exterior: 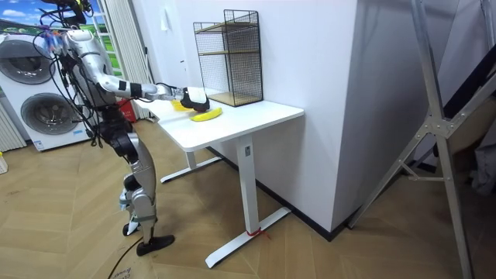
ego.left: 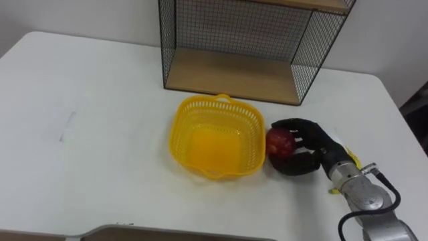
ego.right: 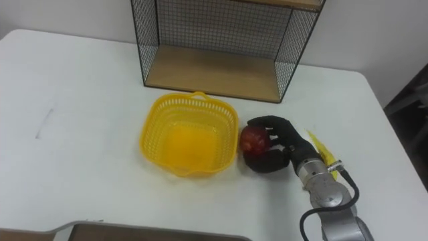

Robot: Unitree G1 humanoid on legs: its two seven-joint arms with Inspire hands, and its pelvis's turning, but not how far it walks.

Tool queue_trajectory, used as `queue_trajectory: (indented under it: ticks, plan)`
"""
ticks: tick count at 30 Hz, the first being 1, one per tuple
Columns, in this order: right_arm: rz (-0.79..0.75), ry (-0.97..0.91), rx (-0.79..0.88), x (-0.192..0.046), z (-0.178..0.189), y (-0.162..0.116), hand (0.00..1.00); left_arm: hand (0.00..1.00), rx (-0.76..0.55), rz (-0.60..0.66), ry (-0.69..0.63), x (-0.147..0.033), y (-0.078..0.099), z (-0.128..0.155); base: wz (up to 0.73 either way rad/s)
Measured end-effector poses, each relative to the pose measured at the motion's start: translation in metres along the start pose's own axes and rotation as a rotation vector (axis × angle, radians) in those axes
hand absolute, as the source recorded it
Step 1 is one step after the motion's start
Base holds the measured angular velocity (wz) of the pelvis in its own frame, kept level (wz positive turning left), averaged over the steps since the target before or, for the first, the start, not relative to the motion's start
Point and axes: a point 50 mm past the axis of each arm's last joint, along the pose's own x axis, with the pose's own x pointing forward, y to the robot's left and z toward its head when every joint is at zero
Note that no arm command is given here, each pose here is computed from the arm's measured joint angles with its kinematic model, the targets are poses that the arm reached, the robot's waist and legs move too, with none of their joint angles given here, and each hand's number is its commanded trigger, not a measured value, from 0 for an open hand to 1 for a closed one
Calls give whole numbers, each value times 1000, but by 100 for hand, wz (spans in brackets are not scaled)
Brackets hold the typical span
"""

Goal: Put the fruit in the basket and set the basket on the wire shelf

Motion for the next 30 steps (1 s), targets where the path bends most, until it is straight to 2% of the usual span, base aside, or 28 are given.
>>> queue_trajectory:
  ticks: [7, 20, 26, 30]
  plan:
    - [0, 8, 17, 0, -1, 0, 100, 0, 12, 10, -20, 0, 3, 5, 0]
    - [-15, 27, 130, 0, -5, 3, 100, 0, 10, 2, 9, -1, -1, -3, 1]
    - [-144, -75, 283, -2, 13, -18, 100, 0, -32, -27, 56, -4, -14, -13, 0]
    - [-233, -139, 287, -5, 28, -30, 100, 0, -32, -26, 69, -5, -16, -18, 0]
